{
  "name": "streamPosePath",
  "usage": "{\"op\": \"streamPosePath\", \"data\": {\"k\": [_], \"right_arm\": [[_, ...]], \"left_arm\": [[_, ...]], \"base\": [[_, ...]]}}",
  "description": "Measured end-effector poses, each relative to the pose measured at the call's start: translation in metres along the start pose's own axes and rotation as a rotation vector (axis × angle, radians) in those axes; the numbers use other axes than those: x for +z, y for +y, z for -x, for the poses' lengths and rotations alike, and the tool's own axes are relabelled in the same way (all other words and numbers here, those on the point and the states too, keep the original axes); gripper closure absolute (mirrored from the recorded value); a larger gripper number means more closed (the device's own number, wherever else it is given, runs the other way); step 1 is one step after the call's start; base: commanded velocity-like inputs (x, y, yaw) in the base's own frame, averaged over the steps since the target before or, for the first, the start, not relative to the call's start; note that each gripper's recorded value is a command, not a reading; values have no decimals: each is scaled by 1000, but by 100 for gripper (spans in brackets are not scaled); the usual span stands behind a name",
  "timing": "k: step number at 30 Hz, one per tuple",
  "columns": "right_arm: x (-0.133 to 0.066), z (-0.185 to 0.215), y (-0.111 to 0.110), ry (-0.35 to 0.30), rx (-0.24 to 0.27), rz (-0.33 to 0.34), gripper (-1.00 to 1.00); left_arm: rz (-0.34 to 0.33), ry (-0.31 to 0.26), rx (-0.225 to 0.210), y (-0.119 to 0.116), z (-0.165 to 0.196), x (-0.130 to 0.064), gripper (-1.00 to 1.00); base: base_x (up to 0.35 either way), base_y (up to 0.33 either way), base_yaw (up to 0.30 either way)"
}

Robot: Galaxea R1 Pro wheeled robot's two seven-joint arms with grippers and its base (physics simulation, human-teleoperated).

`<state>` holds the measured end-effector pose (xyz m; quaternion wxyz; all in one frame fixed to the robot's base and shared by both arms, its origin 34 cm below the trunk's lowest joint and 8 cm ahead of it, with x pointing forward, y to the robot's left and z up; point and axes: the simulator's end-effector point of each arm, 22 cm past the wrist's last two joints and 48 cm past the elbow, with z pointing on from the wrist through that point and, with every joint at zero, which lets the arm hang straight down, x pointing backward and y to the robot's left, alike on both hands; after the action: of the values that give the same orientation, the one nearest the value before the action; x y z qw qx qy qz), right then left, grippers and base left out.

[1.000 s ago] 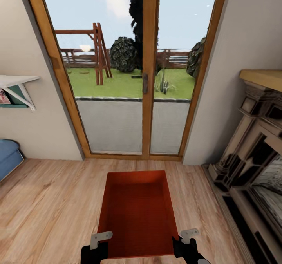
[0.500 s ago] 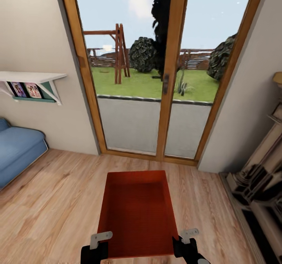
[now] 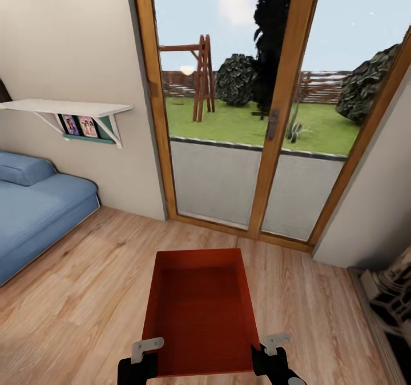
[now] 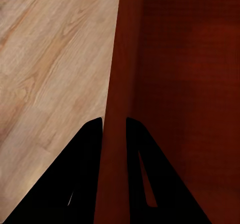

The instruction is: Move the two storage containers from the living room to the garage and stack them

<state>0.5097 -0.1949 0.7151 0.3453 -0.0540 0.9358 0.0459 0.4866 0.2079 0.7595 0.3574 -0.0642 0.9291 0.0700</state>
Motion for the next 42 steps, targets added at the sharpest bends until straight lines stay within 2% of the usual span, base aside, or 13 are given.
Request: {"op": "streamPosePath", "data": {"k": [42], "right_arm": [[0,0,0,1,0,0,100]], "left_arm": [[0,1,-1,0,0,0,100]], "base": [[0,0,295]]}}
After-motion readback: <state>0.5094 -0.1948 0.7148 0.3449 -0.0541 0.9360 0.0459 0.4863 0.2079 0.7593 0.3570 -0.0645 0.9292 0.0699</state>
